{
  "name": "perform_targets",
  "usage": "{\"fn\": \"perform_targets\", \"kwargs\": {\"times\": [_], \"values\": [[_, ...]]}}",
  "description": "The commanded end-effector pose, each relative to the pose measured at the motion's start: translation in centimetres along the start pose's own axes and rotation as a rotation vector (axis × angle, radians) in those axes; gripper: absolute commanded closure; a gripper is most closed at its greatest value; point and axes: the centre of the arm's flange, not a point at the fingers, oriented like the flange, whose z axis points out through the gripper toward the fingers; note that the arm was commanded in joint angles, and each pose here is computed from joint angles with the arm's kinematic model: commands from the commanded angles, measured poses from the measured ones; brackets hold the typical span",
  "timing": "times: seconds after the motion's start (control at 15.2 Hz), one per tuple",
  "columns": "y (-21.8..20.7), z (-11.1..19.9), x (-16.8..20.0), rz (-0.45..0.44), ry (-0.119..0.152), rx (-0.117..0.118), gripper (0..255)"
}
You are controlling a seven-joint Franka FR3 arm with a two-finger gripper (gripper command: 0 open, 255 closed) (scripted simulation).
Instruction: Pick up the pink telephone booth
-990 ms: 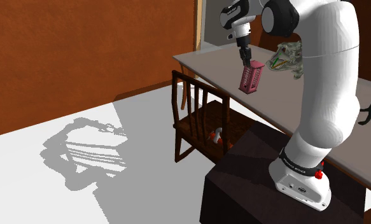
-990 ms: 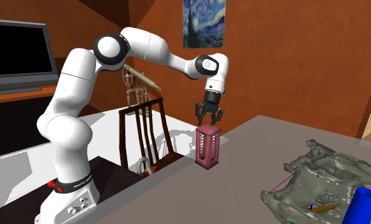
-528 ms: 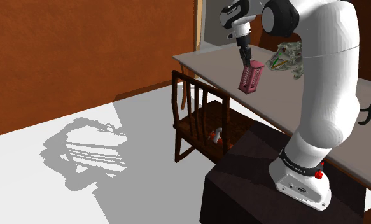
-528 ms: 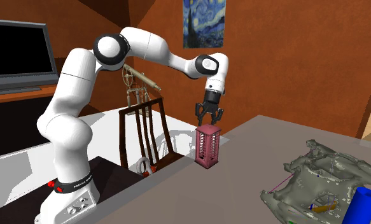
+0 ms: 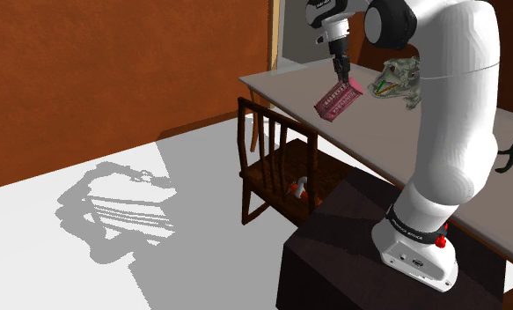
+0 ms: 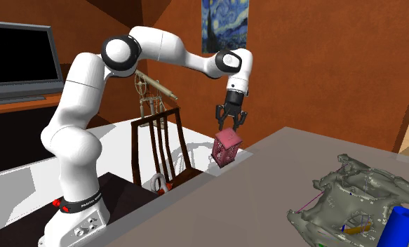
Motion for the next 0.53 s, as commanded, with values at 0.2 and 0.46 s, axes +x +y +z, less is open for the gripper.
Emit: {"fn": "perform_targets", "kwargs": {"times": [0.2, 0.46], "values": [[-0.8, -2.5, -0.7, 0.0, 0.0, 0.0, 255], [-1.1, -3.5, -1.0, 0.0, 0.0, 0.0, 255]]}}
